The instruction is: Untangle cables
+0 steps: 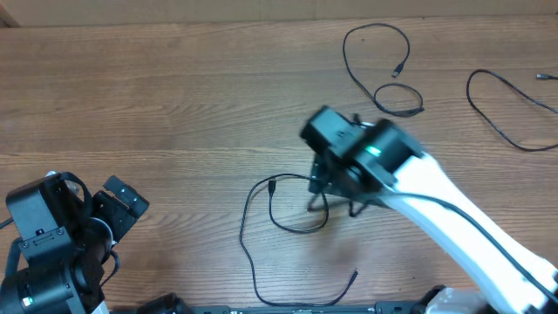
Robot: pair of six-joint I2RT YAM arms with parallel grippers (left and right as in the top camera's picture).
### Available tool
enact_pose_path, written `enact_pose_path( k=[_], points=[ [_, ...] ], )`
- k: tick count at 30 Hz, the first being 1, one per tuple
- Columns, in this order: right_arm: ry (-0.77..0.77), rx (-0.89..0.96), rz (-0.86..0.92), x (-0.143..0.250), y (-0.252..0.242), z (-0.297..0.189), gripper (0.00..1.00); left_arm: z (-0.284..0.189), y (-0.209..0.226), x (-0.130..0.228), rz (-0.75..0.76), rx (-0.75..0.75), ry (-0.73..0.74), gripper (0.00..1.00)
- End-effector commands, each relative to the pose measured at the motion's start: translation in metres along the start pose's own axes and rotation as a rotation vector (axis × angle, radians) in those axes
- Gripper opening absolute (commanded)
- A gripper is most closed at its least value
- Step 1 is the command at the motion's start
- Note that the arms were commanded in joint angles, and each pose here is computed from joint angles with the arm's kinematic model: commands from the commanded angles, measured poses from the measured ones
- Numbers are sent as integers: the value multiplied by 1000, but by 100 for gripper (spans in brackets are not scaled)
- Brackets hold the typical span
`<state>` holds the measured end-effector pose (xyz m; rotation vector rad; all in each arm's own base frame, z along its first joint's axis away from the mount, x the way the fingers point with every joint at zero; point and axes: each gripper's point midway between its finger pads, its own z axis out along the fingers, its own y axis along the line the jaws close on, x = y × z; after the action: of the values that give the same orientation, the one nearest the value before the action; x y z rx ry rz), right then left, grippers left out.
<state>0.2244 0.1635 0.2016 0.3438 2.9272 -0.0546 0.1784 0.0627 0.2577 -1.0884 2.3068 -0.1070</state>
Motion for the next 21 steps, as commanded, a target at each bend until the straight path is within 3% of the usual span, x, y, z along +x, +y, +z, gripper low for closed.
enact_pose_path(
  k=[1, 5, 13, 19, 21],
  points=[
    [42, -52, 51, 17, 8, -6, 100, -3, 2, -4, 11, -11, -22, 100],
    [52, -163, -16, 35, 48, 15, 100, -3, 2, -4, 11, -11, -22, 100],
    [151, -614, -89, 71, 146, 62, 100, -3, 2, -4, 11, -10, -22, 100],
    [184, -700, -141, 96, 153, 90, 100, -3, 2, -4, 11, -11, -22, 100],
    [222, -694, -163, 113, 148, 105, 95, -3, 2, -4, 11, -11, -22, 100]
  ],
)
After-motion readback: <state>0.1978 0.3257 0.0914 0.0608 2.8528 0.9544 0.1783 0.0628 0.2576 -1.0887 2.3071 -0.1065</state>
